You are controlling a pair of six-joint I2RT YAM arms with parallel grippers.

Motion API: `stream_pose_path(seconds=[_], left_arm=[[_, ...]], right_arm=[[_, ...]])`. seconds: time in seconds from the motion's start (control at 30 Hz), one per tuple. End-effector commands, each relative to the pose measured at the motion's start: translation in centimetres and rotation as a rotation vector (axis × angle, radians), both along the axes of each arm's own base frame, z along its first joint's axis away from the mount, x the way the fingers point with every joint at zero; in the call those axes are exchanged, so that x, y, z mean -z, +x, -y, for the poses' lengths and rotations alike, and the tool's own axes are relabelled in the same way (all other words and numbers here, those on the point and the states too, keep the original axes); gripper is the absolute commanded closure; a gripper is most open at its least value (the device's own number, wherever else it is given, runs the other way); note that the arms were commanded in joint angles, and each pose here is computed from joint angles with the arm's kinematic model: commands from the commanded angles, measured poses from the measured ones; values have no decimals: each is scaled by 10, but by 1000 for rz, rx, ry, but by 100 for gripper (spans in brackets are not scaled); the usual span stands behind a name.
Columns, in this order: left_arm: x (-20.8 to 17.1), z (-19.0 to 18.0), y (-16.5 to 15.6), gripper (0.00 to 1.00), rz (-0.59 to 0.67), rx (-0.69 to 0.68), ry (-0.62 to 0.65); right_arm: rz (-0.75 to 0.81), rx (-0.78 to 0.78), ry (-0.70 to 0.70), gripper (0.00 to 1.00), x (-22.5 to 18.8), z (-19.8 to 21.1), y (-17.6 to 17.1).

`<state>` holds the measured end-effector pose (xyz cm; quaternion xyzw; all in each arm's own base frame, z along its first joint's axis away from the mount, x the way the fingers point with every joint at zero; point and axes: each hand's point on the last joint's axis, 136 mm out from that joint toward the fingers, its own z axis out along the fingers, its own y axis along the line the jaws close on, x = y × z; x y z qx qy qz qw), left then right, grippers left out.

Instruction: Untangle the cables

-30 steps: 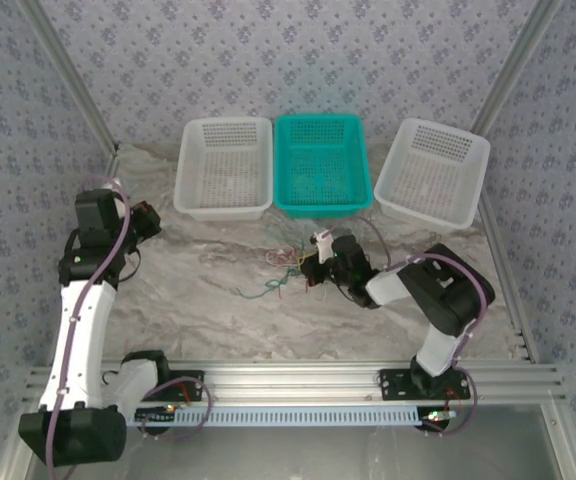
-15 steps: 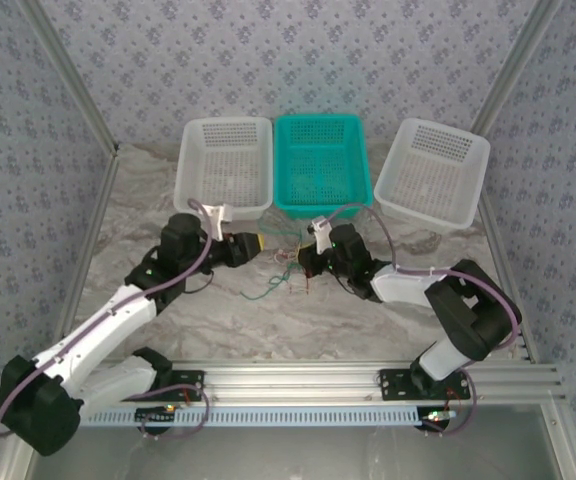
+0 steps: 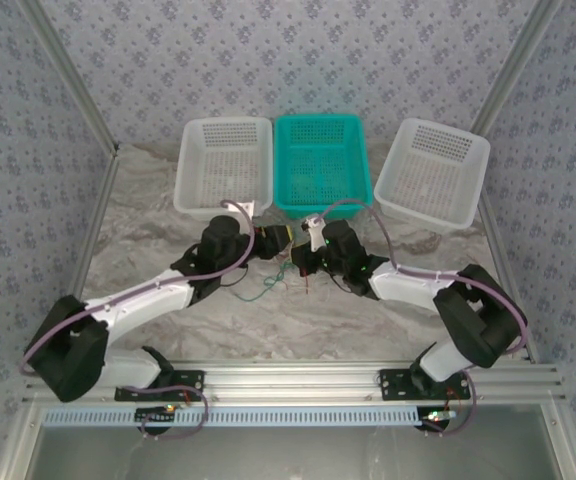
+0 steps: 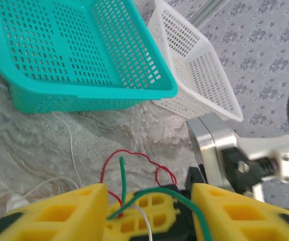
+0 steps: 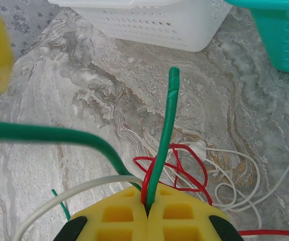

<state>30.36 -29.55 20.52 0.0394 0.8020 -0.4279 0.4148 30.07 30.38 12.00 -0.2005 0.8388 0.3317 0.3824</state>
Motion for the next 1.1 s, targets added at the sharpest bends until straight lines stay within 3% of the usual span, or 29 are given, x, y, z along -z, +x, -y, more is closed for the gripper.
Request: stream_pose_path(seconds=[0.0,0.07,0.17,0.4,0.57,0.7,0.83,0.97,1.07], left_arm=[[-49,14,15,60,116,-2,-109],[-50,18,16,72,115,10,-119],[-46,17,18,100,95,-4,-98],[-43,-39,28,100,51,-161,-29],[-59,-76,28,100,55,-209,-70],[-69,-92,26,100,72,-229,-39],[-76,-100,25,100,79,-230,-52],[-80,-107,25,100,85,-246,-27],[-85,-137,28,100,76,-338,9]], right_arm=[[6,6,22,100,-17,-5,0],[4,2,18,100,-16,-6,-2],[1,5,19,100,-16,-5,-2],[-28,29,45,92,-10,12,2],[-39,27,55,97,-3,22,1],[-55,39,58,88,0,29,2],[-48,33,96,100,-1,34,1],[-48,80,56,100,5,45,5],[-75,184,0,100,19,72,13]])
